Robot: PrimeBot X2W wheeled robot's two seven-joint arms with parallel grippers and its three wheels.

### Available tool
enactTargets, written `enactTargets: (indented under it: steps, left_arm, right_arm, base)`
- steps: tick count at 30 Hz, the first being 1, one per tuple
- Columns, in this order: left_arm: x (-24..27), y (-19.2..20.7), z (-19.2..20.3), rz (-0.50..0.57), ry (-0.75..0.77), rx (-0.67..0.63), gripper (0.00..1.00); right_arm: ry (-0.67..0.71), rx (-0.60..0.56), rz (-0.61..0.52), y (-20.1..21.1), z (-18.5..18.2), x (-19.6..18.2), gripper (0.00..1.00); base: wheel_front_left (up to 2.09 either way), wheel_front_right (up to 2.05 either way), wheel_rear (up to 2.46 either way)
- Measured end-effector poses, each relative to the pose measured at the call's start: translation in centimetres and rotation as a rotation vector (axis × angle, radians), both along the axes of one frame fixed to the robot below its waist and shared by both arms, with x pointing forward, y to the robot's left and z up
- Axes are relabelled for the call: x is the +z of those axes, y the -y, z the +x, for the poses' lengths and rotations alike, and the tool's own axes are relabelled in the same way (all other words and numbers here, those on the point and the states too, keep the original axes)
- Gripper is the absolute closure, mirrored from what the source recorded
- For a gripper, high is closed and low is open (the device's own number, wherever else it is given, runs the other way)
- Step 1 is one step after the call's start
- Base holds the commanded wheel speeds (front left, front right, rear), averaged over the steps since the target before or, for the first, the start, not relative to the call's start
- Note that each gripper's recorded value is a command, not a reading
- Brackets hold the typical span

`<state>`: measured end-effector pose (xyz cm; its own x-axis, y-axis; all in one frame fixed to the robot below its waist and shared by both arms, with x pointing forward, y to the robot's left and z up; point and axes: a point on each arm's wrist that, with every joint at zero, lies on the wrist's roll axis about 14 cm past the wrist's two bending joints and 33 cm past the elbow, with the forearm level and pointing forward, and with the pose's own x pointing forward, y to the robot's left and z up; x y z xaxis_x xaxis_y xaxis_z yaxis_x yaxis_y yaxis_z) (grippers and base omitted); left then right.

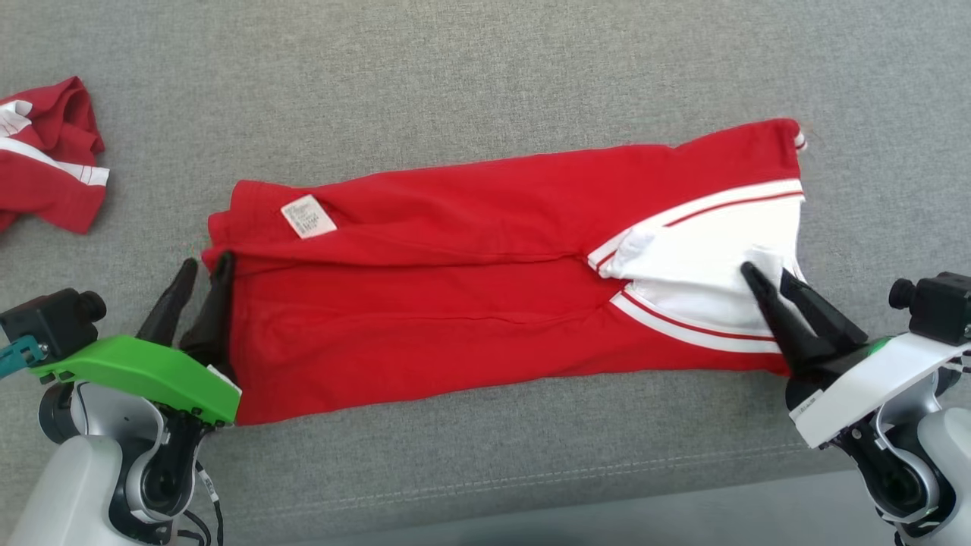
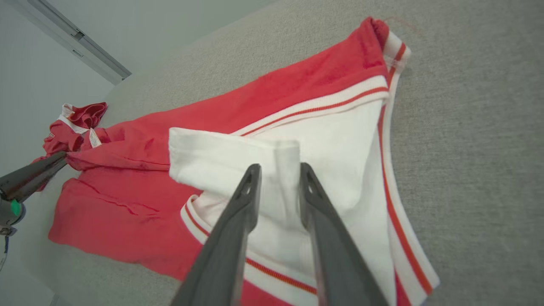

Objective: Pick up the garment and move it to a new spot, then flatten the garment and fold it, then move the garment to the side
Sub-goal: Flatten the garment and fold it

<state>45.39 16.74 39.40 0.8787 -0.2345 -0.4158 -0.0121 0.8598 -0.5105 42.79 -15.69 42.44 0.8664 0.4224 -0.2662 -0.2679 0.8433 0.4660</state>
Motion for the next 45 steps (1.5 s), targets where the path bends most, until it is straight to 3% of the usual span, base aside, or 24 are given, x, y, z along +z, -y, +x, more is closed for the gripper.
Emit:
enactTargets:
  steps: [12,24,35,45]
  left_arm:
    - [4.1,-2.5,0.5,0.161,0.226,0.144,0.00]
    - [9.9,-1.8,-0.9,0.281,0.447,0.162,0.00]
    - [12.7,-1.1,-3.5,0.362,0.543,0.152,0.00]
    - [11.9,-0.6,-6.1,0.376,0.525,0.139,0.00]
  right_arm:
    - [-0.014,-0.041,0.020,0.1,-2.4,0.0,0.00]
    - [0.289,-0.193,-0.050,2.8,-1.1,6.2,0.00]
    - [0.476,-0.261,-0.174,2.5,-1.3,10.0,0.00]
    - [0.481,-0.228,-0.211,1.0,-2.7,9.9,0.00]
  base:
    - [0.00,0.00,0.00]
    - [0.00,0.00,0.00]
    - [0.00,0.00,0.00]
    - [0.00,0.00,0.00]
